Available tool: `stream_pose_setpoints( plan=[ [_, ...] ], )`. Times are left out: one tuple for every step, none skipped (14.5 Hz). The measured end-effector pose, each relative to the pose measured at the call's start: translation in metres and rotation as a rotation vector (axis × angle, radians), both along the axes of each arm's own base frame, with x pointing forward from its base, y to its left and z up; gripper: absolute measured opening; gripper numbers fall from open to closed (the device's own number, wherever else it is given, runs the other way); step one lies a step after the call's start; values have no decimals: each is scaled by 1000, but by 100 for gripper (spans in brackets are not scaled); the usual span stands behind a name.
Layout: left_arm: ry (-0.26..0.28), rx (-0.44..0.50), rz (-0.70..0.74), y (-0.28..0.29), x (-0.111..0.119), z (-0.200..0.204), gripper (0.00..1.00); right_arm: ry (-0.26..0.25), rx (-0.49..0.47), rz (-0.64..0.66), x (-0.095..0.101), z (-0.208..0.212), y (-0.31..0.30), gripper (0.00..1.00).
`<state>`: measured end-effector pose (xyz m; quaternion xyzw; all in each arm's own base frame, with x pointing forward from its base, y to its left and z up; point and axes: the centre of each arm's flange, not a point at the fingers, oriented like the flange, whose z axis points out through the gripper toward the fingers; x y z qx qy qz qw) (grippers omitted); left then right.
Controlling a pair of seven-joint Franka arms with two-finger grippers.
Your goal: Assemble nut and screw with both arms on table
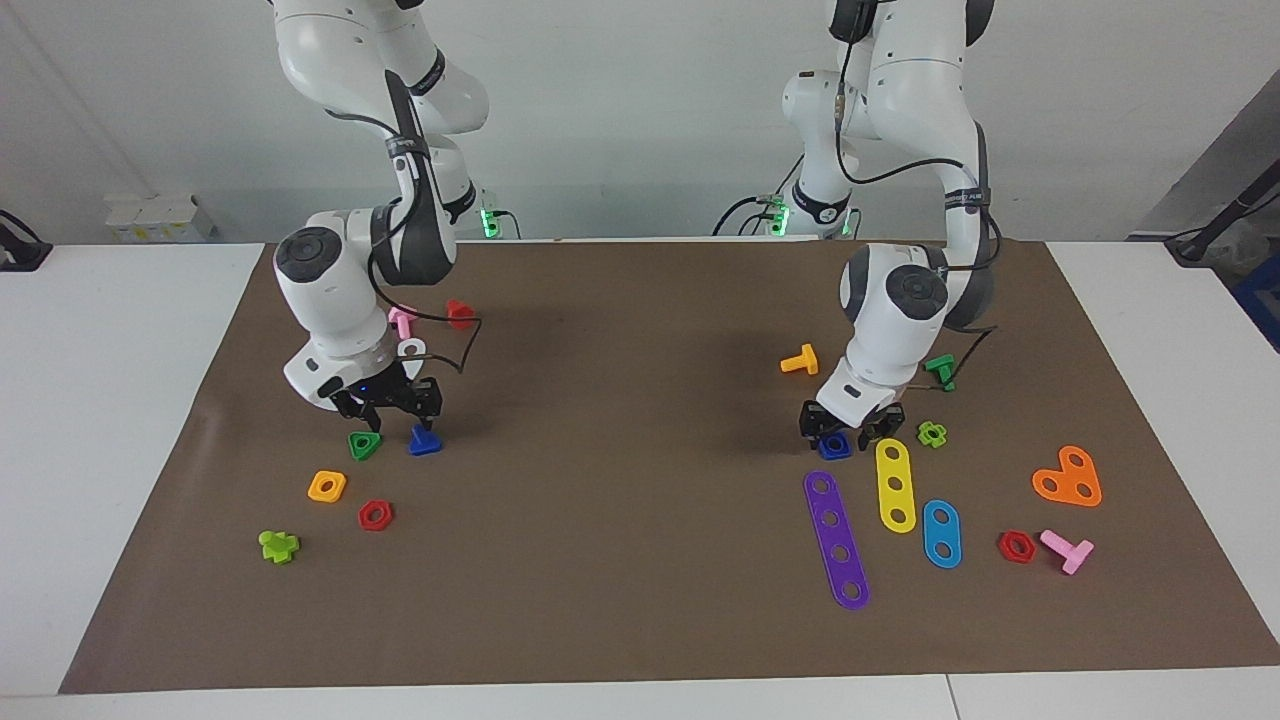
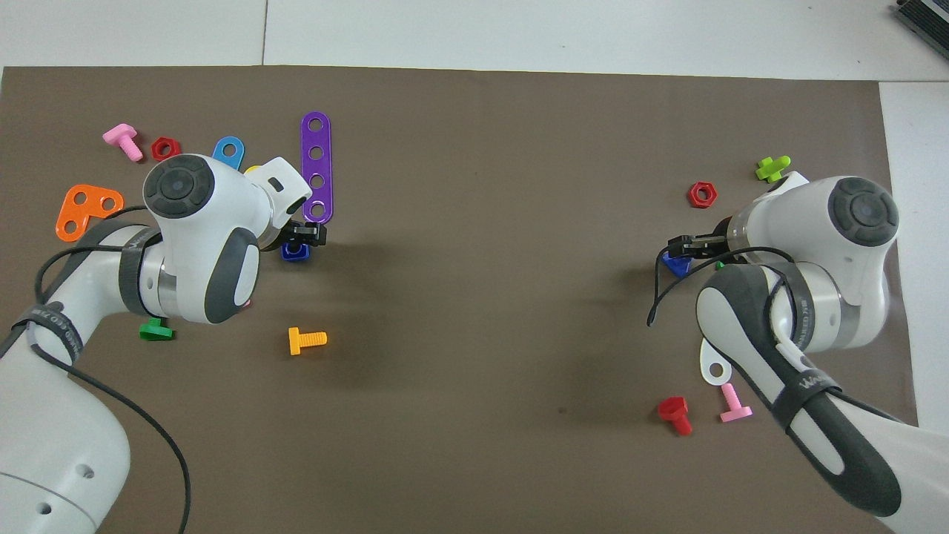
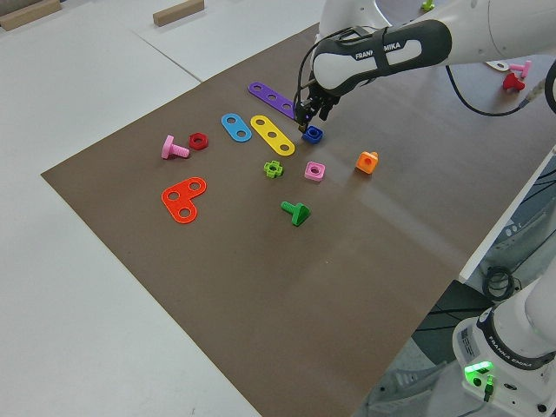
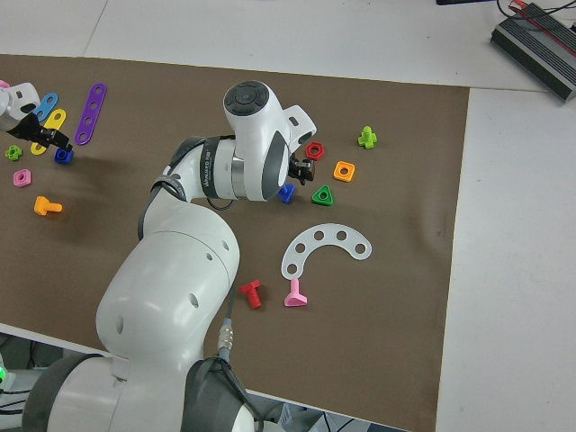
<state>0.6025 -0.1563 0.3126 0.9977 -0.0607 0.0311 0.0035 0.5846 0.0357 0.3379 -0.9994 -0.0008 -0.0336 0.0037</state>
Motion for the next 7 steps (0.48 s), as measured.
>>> stream_pose_setpoints(
  plan=[
    [2,1,2,1,0,-1,77,0,0,7,0,-4,4,78],
    [4,2,4,2,-1,-2,77,-4,1,13,0,-6,8,74],
    [9,3,5,3,-2,-4,75,-9,2,16,-1,-10,10,74],
    [16,5,9,4,-4,-7,74,-13,2,17,-2,-14,10,70],
    [22,7,14,5,-6,-11,71,-15,2,17,-4,-17,10,70],
    [27,8,19,5,-7,-13,71,-15,2,17,-5,-19,10,70],
    [30,8,22,6,-8,-14,69,-13,2,17,-6,-21,10,66]
  ],
)
